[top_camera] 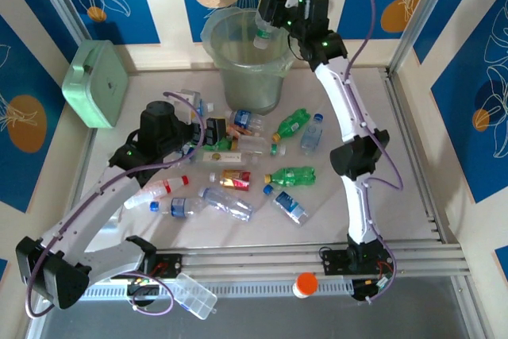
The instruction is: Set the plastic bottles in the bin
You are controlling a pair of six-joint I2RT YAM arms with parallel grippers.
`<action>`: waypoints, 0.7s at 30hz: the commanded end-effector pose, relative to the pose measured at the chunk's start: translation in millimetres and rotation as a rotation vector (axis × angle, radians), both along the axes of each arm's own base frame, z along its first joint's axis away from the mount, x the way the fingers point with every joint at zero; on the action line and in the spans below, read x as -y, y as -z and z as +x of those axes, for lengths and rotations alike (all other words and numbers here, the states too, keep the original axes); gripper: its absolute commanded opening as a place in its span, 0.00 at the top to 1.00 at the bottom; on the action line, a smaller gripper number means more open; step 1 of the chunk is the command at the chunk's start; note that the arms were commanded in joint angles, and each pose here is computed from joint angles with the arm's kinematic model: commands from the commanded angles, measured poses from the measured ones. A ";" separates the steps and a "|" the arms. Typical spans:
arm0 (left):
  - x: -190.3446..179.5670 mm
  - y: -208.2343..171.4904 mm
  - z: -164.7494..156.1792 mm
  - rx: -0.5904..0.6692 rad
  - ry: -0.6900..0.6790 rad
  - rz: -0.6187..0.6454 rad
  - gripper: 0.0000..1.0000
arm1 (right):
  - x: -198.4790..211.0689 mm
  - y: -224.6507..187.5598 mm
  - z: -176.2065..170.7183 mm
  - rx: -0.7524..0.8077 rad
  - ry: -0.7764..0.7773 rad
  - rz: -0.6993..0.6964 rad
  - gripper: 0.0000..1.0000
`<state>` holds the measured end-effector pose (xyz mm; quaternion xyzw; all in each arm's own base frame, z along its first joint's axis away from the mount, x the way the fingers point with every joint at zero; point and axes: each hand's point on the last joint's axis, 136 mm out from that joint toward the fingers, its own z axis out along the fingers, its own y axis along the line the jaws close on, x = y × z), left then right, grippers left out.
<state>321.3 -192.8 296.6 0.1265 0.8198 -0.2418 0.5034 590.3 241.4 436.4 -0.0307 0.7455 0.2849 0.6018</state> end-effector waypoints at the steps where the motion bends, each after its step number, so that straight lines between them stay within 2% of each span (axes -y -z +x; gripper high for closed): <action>1: -3.9 -20.0 2.9 0.084 -0.021 -0.016 0.01 | -12.4 14.0 14.0 -0.004 -0.065 0.036 0.59; 5: -0.4 -15.5 5.6 0.062 -0.016 -0.019 0.01 | -21.0 61.0 34.1 -0.059 -0.075 0.004 0.58; 11: 1.9 -9.2 9.1 0.038 -0.013 -0.027 0.01 | -14.6 121.1 55.0 -0.189 -0.054 0.038 0.53; 17: -2.0 -8.4 12.2 0.031 -0.028 -0.027 0.01 | -17.4 128.1 54.2 -0.203 -0.077 0.031 0.26; 19: -4.4 -8.7 13.1 0.031 -0.037 -0.029 0.01 | -16.0 121.8 53.8 -0.193 -0.078 0.040 0.21; 21: -6.6 -9.2 13.6 0.031 -0.045 -0.032 0.01 | -14.5 112.2 52.2 -0.180 -0.081 0.052 0.20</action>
